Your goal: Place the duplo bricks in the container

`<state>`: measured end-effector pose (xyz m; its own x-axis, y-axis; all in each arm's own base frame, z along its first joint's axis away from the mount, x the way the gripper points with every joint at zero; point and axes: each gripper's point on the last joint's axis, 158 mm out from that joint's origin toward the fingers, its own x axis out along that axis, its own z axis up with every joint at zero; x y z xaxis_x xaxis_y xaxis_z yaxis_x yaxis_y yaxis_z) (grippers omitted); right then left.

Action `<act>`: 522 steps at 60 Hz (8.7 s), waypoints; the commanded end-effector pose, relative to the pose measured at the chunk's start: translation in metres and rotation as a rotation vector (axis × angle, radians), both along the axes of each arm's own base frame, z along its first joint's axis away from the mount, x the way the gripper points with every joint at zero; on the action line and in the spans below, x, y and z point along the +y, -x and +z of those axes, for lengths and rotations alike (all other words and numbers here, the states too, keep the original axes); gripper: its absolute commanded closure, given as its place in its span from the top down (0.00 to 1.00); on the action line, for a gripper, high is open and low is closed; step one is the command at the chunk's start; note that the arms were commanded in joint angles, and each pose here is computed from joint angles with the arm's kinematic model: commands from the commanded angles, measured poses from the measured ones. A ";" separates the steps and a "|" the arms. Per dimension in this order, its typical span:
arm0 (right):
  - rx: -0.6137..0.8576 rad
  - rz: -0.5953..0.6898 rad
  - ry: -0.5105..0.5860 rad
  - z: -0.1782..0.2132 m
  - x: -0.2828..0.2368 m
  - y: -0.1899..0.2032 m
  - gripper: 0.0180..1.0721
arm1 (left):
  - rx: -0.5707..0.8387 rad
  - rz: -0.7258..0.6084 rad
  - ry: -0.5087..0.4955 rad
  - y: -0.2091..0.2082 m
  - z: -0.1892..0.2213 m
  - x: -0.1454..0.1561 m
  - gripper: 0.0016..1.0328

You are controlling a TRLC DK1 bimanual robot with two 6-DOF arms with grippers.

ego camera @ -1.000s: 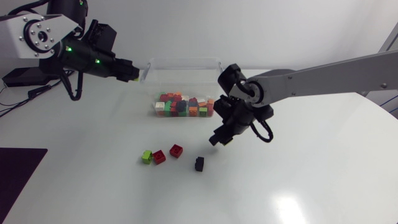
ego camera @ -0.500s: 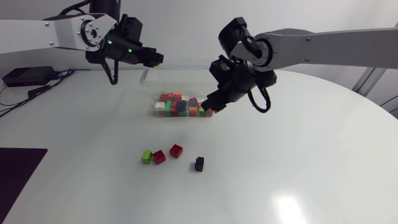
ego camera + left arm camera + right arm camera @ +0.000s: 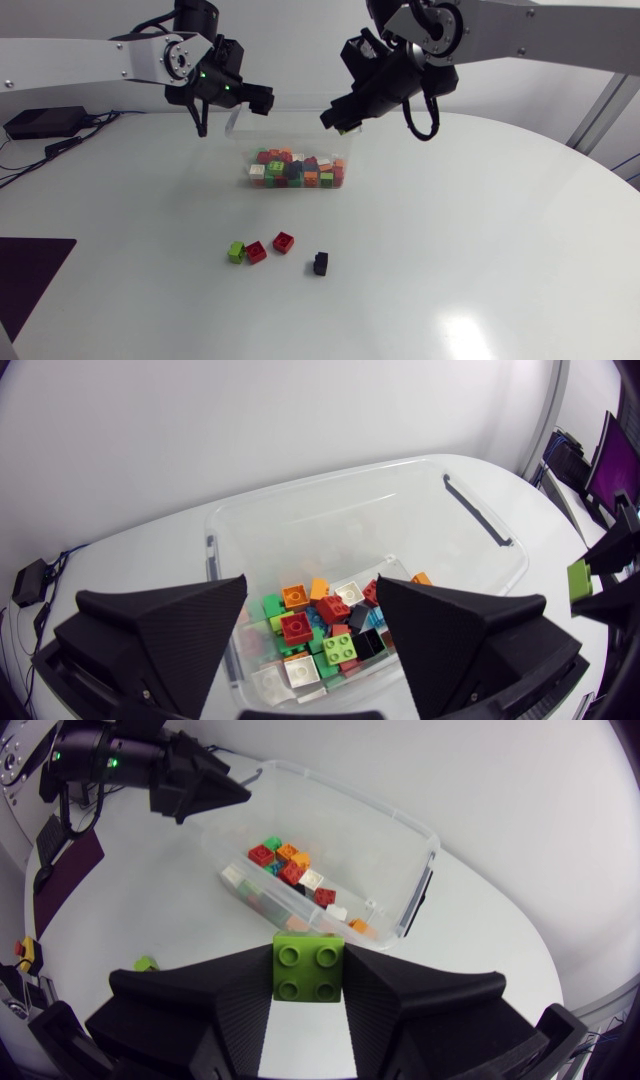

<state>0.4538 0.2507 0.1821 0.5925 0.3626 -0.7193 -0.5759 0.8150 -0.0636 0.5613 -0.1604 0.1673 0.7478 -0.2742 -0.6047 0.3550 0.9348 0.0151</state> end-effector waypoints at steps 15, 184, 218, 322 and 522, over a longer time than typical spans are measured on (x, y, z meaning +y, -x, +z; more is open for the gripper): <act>-0.110 -0.022 -0.066 0.024 0.009 -0.033 0.32 | 0.019 -0.031 -0.094 0.081 0.029 0.038 0.95; 0.190 0.579 0.187 -0.178 0.012 0.175 0.95 | 0.445 -1.194 -0.602 0.248 -0.181 0.038 0.12; 0.228 0.687 0.202 -0.208 0.037 0.161 0.87 | 0.215 -0.987 -0.417 0.229 -0.081 0.018 0.12; -0.024 0.419 -0.065 -0.030 0.013 0.084 0.30 | -0.177 -0.160 -0.111 -0.021 0.012 -0.021 0.46; 0.120 0.541 0.056 -0.169 0.070 0.137 0.95 | 0.481 -0.566 -0.386 0.231 -0.146 0.026 0.14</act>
